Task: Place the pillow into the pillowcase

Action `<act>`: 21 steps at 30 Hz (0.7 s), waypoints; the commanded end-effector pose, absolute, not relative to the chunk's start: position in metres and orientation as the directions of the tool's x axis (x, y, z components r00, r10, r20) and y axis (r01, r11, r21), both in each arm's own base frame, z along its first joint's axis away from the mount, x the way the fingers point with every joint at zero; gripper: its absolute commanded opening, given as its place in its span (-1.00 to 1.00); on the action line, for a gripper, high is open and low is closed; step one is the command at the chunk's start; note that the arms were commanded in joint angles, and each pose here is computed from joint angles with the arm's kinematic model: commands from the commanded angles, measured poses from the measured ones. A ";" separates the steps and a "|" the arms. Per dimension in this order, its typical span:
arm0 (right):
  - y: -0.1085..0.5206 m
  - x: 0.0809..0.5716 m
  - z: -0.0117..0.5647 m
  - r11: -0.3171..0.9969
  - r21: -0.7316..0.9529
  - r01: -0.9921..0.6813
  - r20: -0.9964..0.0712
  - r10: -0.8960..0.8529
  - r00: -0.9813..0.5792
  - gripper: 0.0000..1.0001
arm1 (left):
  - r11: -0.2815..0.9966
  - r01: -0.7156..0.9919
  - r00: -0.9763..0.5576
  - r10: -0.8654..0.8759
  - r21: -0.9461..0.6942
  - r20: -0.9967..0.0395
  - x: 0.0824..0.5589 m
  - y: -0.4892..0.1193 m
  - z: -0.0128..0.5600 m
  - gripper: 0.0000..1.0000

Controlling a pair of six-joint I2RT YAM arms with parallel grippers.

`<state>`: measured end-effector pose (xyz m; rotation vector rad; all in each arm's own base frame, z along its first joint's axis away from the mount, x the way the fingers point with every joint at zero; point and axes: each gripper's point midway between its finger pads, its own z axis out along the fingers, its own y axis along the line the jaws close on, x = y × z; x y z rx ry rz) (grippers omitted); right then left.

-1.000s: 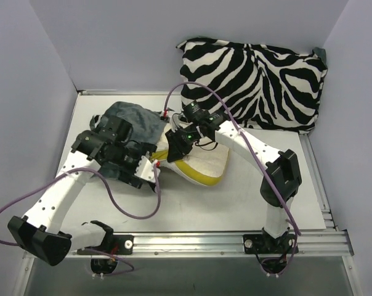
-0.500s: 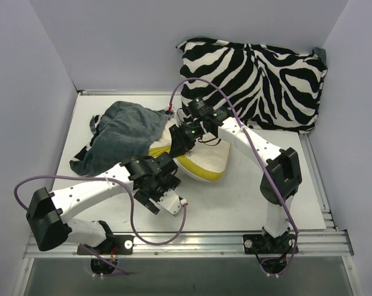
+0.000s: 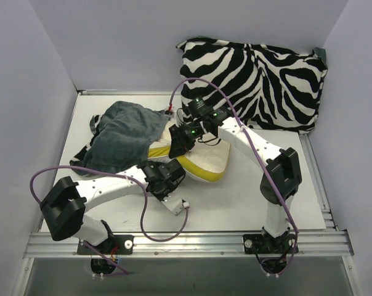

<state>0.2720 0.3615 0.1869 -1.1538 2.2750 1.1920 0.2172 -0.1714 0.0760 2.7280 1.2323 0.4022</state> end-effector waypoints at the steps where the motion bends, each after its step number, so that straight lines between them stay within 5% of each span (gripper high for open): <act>1: 0.377 0.269 0.226 0.233 0.582 -0.779 -0.641 -0.458 -0.616 -1.00 | -0.651 0.645 0.719 0.694 0.401 -0.030 0.203 -0.264 0.130 -1.00; 6: 0.389 0.276 0.221 0.227 0.636 -0.737 -0.603 -0.451 -0.659 -1.00 | -0.542 0.671 0.739 0.545 0.507 -0.396 0.148 -0.361 0.211 -1.00; 16: 0.380 0.238 0.144 0.239 0.712 -0.660 -0.451 -0.565 -0.691 -1.00 | -0.544 0.658 0.753 0.498 0.521 -0.431 0.121 -0.341 0.187 -1.00; 20: 0.376 0.196 0.072 0.312 0.760 -0.570 -0.259 -0.659 -0.706 -1.00 | -0.508 0.678 0.735 0.477 0.532 -0.482 0.109 -0.350 0.195 -0.99; 21: 0.372 0.187 0.058 0.339 0.767 -0.545 -0.209 -0.671 -0.712 -1.00 | -0.487 0.691 0.723 0.475 0.534 -0.502 0.106 -0.352 0.203 -0.61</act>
